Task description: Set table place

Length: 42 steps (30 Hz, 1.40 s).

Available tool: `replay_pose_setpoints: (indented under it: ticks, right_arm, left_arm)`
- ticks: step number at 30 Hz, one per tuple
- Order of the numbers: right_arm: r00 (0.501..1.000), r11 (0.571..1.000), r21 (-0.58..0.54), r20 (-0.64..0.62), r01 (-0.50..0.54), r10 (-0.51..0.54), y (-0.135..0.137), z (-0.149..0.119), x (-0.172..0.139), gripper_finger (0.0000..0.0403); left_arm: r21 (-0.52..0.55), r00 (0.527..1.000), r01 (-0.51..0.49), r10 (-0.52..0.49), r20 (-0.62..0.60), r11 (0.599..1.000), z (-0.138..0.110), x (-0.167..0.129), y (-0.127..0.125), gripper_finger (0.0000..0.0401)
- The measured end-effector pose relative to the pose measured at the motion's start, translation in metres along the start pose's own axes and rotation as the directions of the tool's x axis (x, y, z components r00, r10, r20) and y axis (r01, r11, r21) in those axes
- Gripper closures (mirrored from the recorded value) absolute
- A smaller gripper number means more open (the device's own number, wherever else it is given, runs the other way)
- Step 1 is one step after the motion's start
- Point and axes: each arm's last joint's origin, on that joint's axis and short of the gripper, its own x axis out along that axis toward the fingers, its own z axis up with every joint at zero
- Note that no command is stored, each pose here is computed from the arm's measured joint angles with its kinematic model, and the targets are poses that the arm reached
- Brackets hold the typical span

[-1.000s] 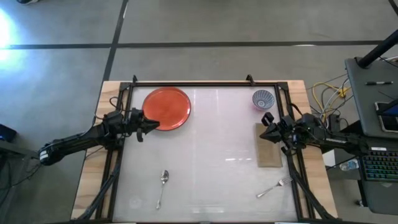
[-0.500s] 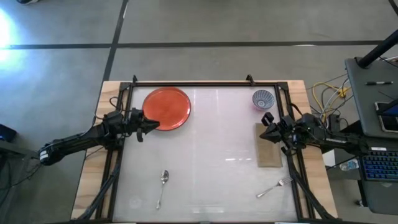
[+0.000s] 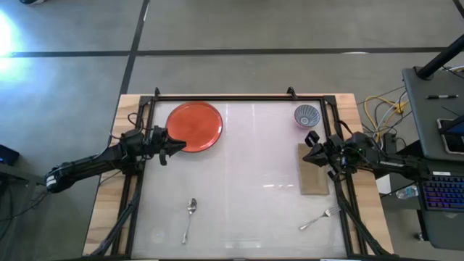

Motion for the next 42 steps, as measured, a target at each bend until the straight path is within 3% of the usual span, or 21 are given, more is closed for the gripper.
replay_pose_setpoints:
  ticks: [12,22,26,28,32,35,37,39,42]
  right_arm:
    - [1.000,1.000,0.000,0.000,0.000,0.000,0.000,0.000,0.000,0.0394]
    - [1.000,1.000,0.000,0.000,0.000,0.000,0.000,0.000,0.000,0.0394]
    - [1.000,1.000,0.000,0.000,0.000,0.000,0.000,0.000,0.000,0.0394]
    - [1.000,1.000,0.000,0.000,0.000,0.000,0.000,0.000,0.000,0.0394]
    - [1.000,1.000,0.000,0.000,0.000,0.000,0.000,0.000,0.000,0.0394]
    - [1.000,1.000,0.000,0.000,0.000,0.000,0.000,0.000,0.000,0.0394]
    - [1.000,1.000,0.000,0.000,0.000,0.000,0.000,0.000,0.000,0.0394]
    - [1.000,1.000,0.000,0.000,0.000,0.000,0.000,0.000,0.000,0.0394]
    - [1.000,1.000,0.000,0.000,0.000,0.000,0.000,0.000,0.000,0.0394]
  left_arm:
    - [0.001,1.000,0.001,-0.001,0.002,1.000,0.000,0.000,0.000,0.0344]
    - [0.047,0.982,0.056,-0.064,0.180,0.997,0.016,-0.002,-0.009,0.0344]
    - [0.084,0.928,0.092,-0.116,0.353,0.992,0.031,-0.007,-0.017,0.0344]
    - [0.037,0.896,0.130,-0.134,0.423,0.991,0.037,-0.009,-0.020,0.0344]
    - [-0.196,0.852,0.032,0.076,0.519,0.980,0.039,-0.009,-0.013,0.0345]
    - [-0.258,0.789,-0.082,0.221,0.573,0.963,0.040,-0.010,-0.008,0.0345]
    - [-0.281,0.724,-0.048,0.228,0.651,0.958,0.047,-0.013,-0.011,0.0345]
    - [-0.231,0.685,-0.021,0.182,0.706,0.973,0.054,-0.016,-0.016,0.0345]
    - [-0.224,0.693,-0.033,0.184,0.698,0.974,0.062,-0.015,-0.020,0.0345]
